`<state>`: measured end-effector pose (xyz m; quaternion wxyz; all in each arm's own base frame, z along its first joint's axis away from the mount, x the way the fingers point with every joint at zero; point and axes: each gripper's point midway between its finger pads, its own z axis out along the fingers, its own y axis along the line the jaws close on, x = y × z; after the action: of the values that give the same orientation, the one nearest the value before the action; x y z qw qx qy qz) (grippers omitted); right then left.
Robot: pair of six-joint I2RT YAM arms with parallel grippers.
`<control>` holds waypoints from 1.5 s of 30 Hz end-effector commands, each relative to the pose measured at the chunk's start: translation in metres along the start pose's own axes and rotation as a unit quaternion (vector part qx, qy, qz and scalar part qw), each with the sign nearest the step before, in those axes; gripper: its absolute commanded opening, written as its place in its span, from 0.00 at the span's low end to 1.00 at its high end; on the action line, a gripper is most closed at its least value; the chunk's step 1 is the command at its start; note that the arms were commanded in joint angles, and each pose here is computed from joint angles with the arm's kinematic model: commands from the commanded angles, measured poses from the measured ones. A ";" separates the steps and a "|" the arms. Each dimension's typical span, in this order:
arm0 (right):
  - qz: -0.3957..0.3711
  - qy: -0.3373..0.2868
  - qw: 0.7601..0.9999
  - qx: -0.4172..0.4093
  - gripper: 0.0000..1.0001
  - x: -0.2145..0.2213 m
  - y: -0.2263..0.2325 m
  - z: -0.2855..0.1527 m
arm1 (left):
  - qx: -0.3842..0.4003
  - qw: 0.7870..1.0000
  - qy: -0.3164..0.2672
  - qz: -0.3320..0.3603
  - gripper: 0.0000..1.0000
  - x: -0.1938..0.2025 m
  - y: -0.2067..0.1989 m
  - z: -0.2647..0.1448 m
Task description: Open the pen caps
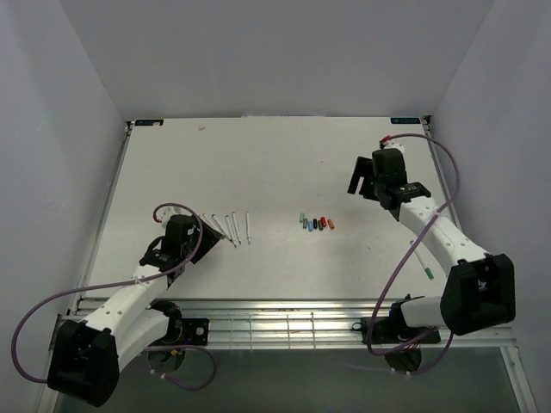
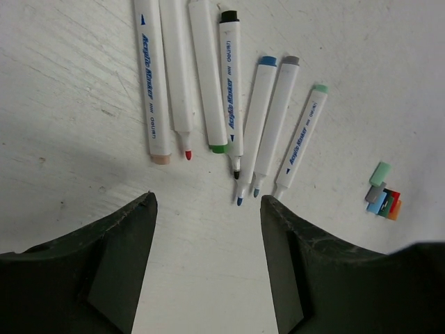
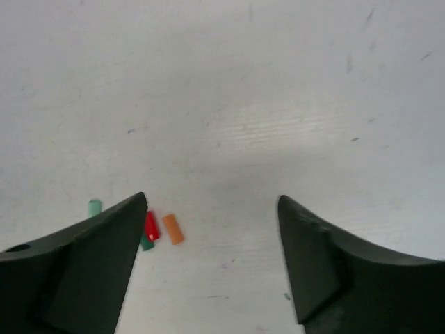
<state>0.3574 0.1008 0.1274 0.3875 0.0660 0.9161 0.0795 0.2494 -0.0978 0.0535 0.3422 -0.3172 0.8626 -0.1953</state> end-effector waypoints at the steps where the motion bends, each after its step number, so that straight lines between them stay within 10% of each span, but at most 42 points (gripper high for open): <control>1: 0.047 -0.077 0.985 0.147 0.88 -0.037 -0.056 -0.033 | 0.028 1.000 0.008 0.002 0.72 0.000 -0.011 -0.009; 7: 0.216 -0.078 0.957 0.179 0.90 -0.028 -0.091 -0.055 | 0.042 0.999 0.013 0.006 0.72 -0.002 -0.021 -0.015; 13: 0.452 -0.051 0.849 0.270 0.90 0.003 -0.152 -0.062 | 0.050 0.998 0.029 0.018 0.70 -0.003 -0.033 -0.014; 22: 0.612 -0.080 0.704 0.351 0.93 0.078 -0.187 -0.067 | 0.066 0.994 0.073 0.040 0.68 0.009 -0.042 -0.015; 45: 0.656 -0.107 0.642 0.383 1.00 0.101 -0.217 -0.055 | 0.068 0.991 0.091 0.064 0.68 0.013 -0.045 -0.008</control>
<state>0.2314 -0.0870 0.0511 0.2544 0.7891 0.5575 -0.0424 0.2453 -0.1326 0.0656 0.2831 -0.2310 0.8975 -0.2471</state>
